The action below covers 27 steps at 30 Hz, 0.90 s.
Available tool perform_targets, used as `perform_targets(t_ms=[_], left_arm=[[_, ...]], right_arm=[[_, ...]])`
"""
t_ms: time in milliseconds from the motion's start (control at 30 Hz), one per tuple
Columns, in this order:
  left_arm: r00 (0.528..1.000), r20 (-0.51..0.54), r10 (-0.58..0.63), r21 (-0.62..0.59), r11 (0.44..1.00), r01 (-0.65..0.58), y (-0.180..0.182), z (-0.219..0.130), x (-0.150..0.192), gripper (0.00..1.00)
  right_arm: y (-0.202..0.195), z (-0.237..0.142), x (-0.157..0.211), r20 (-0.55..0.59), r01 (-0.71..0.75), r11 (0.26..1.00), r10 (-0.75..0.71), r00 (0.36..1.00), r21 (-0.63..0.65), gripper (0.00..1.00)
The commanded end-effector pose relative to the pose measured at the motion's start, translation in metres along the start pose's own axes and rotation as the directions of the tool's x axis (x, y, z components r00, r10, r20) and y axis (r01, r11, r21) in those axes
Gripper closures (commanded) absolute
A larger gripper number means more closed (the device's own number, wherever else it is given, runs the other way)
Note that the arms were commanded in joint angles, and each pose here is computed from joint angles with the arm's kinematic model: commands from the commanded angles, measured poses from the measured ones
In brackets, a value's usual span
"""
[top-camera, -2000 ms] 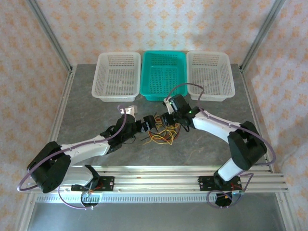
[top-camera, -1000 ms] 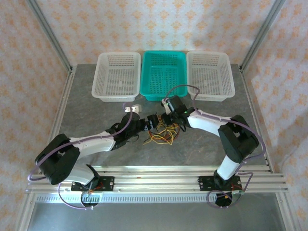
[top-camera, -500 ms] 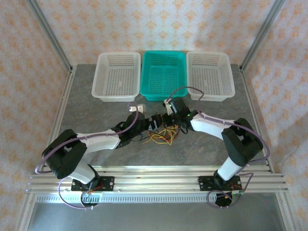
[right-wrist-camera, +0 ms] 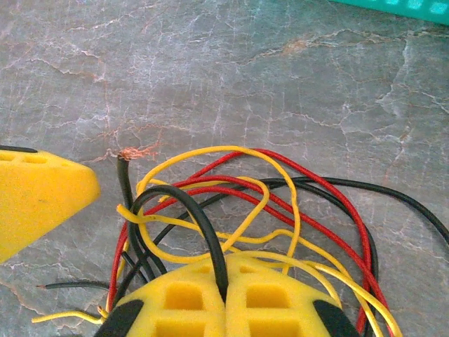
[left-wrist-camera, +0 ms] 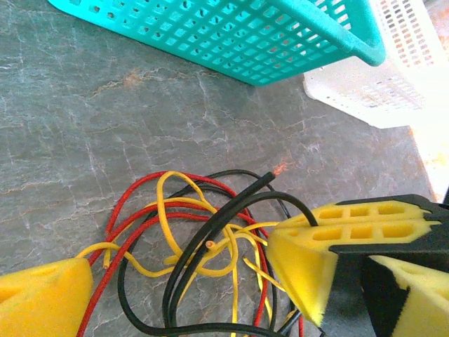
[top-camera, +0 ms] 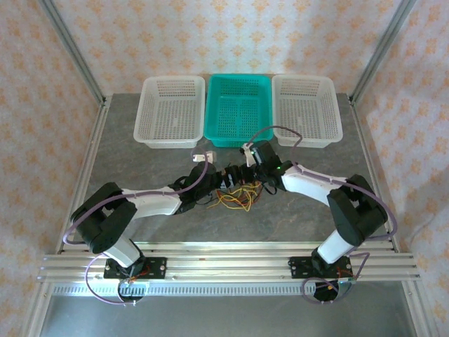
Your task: Untangle the cables
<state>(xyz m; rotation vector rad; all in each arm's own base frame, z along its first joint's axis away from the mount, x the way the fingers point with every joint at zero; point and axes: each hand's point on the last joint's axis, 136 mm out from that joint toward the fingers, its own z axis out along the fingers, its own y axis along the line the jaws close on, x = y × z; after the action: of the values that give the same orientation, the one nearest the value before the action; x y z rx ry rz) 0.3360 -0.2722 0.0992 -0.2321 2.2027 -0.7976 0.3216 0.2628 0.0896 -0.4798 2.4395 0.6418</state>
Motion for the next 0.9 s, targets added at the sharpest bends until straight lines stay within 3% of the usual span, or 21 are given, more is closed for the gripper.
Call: perform_targets(t_ms=[0,867], left_arm=[[1.000,-0.014,0.001,-0.086,0.996,-0.002,0.017,0.007,0.010,0.01],[0.998,-0.064,0.009,-0.289,0.957,-0.027,0.063,0.014,0.032,0.01]], right_arm=[[0.023,-0.020,-0.018,0.069,0.009,0.997,-0.003,0.998,-0.078,1.00],[0.045,-0.108,-0.052,0.235,0.066,0.995,-0.046,0.971,-0.079,1.00]])
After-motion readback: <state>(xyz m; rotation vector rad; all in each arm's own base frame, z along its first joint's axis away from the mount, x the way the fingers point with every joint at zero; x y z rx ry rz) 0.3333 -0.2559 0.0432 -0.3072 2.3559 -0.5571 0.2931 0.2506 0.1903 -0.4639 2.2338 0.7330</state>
